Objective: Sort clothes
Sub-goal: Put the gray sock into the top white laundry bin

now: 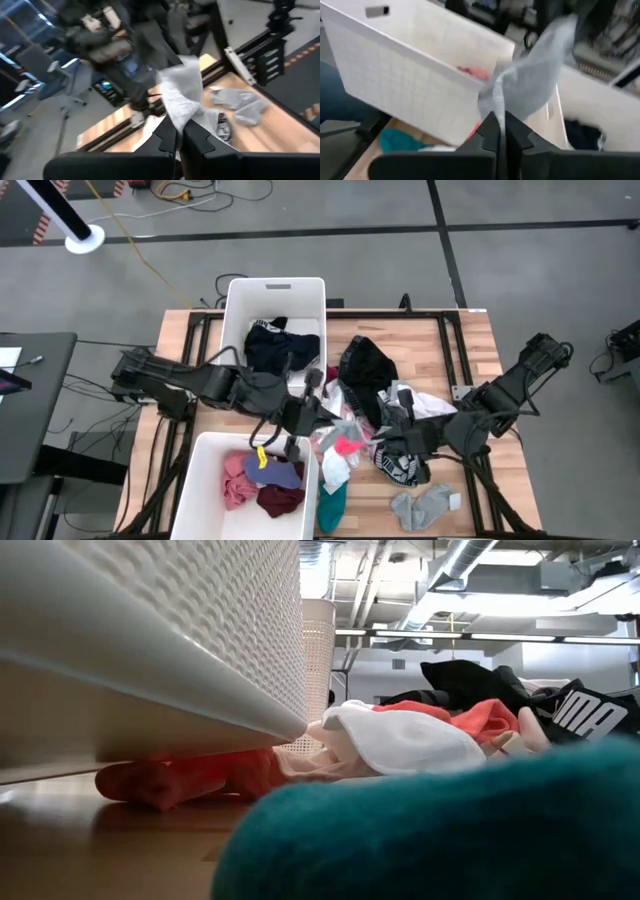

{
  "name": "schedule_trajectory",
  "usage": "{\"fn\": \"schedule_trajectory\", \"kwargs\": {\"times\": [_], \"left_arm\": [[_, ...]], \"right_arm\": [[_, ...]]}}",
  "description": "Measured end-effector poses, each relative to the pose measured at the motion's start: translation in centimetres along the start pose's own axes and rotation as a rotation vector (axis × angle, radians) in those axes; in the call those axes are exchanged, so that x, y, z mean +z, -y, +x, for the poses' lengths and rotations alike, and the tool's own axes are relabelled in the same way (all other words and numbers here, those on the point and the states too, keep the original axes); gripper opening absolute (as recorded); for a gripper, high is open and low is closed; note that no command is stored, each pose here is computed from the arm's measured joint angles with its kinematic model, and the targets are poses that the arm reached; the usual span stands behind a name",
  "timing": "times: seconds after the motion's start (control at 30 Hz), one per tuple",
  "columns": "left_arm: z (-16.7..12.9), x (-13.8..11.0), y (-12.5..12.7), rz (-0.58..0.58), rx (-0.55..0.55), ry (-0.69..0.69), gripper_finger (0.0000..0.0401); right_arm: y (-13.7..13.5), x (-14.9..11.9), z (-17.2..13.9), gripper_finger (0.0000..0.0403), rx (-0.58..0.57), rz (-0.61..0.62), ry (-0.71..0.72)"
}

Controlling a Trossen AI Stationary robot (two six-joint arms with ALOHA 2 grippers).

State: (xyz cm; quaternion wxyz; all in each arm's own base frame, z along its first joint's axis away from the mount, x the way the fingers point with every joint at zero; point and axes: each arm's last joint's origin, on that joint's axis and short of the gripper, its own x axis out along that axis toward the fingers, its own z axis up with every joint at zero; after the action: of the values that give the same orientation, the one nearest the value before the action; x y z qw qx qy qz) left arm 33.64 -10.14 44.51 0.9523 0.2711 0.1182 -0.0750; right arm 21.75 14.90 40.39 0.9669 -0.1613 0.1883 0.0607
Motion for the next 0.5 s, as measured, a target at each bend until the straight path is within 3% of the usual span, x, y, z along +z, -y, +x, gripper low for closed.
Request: {"fn": "schedule_trajectory", "kwargs": {"times": [0.27,0.5], "left_arm": [[-4.0,2.2,-4.2,0.008,0.194,-0.124,0.0001],[-6.7,1.1,-8.2,-0.023,0.352,-0.3,0.0]], "right_arm": [[0.3,-1.8,0.3,0.0083,-0.03,0.113,-0.153],[-0.6,-4.4,1.4,0.0125,-0.042,0.135,-0.247]]}}
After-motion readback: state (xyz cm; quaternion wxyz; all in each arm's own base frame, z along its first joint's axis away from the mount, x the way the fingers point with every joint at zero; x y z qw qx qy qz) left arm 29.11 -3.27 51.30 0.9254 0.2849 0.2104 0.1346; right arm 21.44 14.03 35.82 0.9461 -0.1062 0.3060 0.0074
